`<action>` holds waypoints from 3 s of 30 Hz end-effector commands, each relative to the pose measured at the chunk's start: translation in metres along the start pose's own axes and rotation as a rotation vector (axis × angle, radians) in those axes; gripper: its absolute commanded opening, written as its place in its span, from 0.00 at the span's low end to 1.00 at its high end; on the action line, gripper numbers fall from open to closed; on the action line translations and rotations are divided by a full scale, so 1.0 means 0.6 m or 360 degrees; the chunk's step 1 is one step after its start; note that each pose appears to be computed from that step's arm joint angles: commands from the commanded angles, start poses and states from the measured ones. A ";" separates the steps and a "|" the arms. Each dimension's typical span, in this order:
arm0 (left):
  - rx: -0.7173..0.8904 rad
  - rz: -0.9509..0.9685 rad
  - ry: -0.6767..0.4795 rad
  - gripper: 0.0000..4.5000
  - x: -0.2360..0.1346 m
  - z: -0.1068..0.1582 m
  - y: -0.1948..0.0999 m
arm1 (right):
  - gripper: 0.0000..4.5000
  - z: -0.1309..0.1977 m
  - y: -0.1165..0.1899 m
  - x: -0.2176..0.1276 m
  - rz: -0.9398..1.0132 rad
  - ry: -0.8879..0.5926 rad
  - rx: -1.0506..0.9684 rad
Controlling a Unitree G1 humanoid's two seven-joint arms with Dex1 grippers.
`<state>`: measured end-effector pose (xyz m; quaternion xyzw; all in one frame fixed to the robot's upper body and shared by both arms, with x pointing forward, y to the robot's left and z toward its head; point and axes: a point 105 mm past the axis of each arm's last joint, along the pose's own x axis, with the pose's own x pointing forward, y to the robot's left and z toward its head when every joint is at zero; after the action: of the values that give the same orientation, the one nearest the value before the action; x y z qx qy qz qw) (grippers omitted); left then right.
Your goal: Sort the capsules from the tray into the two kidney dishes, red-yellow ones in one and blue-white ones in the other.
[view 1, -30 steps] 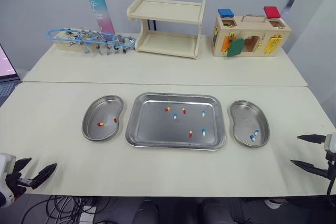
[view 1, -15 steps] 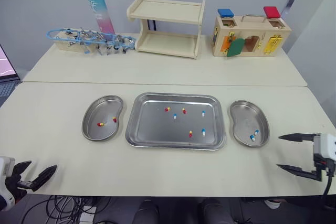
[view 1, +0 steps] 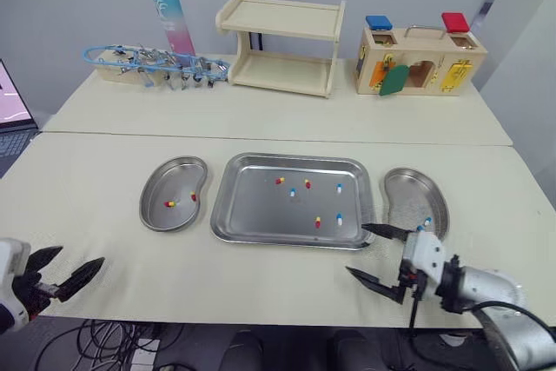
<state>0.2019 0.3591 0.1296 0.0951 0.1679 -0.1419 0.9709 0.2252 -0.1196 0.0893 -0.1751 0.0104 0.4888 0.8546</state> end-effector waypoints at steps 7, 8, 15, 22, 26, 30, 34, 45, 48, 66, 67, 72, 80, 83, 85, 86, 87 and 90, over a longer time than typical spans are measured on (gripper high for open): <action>0.0385 -0.0692 -0.0183 1.00 0.094 0.127 -0.129 | 1.00 0.018 0.020 0.023 -0.0053 -0.0081 0.0009; 0.0415 -0.0768 -0.0210 1.00 0.109 0.140 -0.141 | 1.00 0.019 0.022 0.026 -0.0055 -0.0085 0.0012; 0.0562 -0.1089 -0.0265 0.66 0.215 0.174 -0.194 | 1.00 0.029 0.021 0.044 -0.0118 -0.0140 0.0064; 0.0724 -0.1143 -0.0236 0.60 0.319 0.181 -0.212 | 1.00 0.039 0.016 0.053 -0.0196 -0.0161 0.0086; 0.0749 -0.1141 -0.0206 0.60 0.372 0.186 -0.233 | 1.00 0.041 0.023 0.053 -0.0221 -0.0154 0.0105; 0.0756 -0.1164 -0.0156 0.60 0.397 0.180 -0.250 | 1.00 0.043 0.026 0.052 -0.0243 -0.0144 0.0117; 0.0752 -0.1188 -0.0120 0.60 0.410 0.174 -0.265 | 1.00 0.045 0.029 0.050 -0.0254 -0.0135 0.0123; 0.0734 -0.1270 0.0025 0.33 0.418 0.150 -0.285 | 1.00 0.054 0.029 0.051 -0.0255 -0.0130 0.0129; 0.0745 -0.1280 0.0076 0.14 0.419 0.143 -0.286 | 1.00 0.058 0.027 0.051 -0.0250 -0.0130 0.0128; 0.0592 -0.0908 -0.0257 0.00 0.316 0.243 -0.161 | 1.00 0.071 0.024 0.069 -0.0038 -0.0167 0.0042; 0.0584 -0.0860 -0.0249 0.00 0.304 0.241 -0.150 | 1.00 0.072 0.025 0.070 -0.0013 -0.0170 0.0036; 0.0465 -0.0559 -0.0175 0.00 0.239 0.215 -0.086 | 1.00 0.080 0.032 0.079 0.0151 -0.0224 0.0015; 0.0237 -0.0211 -0.0040 0.00 0.189 0.144 -0.057 | 1.00 0.084 0.034 0.090 0.0383 -0.0260 -0.0031; 0.0151 -0.0107 -0.0018 0.00 0.187 0.129 -0.052 | 1.00 0.083 0.032 0.092 0.0394 -0.0265 -0.0037; 0.0124 -0.0077 -0.0005 0.00 0.185 0.123 -0.051 | 1.00 0.081 0.032 0.092 0.0397 -0.0261 -0.0038; 0.0108 -0.0061 -0.0005 0.00 0.185 0.121 -0.050 | 1.00 0.080 0.032 0.092 0.0398 -0.0259 -0.0038; 0.0086 -0.0058 -0.0006 0.00 0.185 0.120 -0.050 | 1.00 0.079 0.032 0.092 0.0399 -0.0259 -0.0037; 0.0074 -0.0044 -0.0029 0.17 0.183 0.126 -0.050 | 1.00 0.078 0.032 0.091 0.0399 -0.0255 -0.0036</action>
<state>0.3154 0.2848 0.1391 0.1083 0.1876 -0.1694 0.9614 0.2326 -0.0520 0.1091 -0.1397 -0.0215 0.6009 0.7867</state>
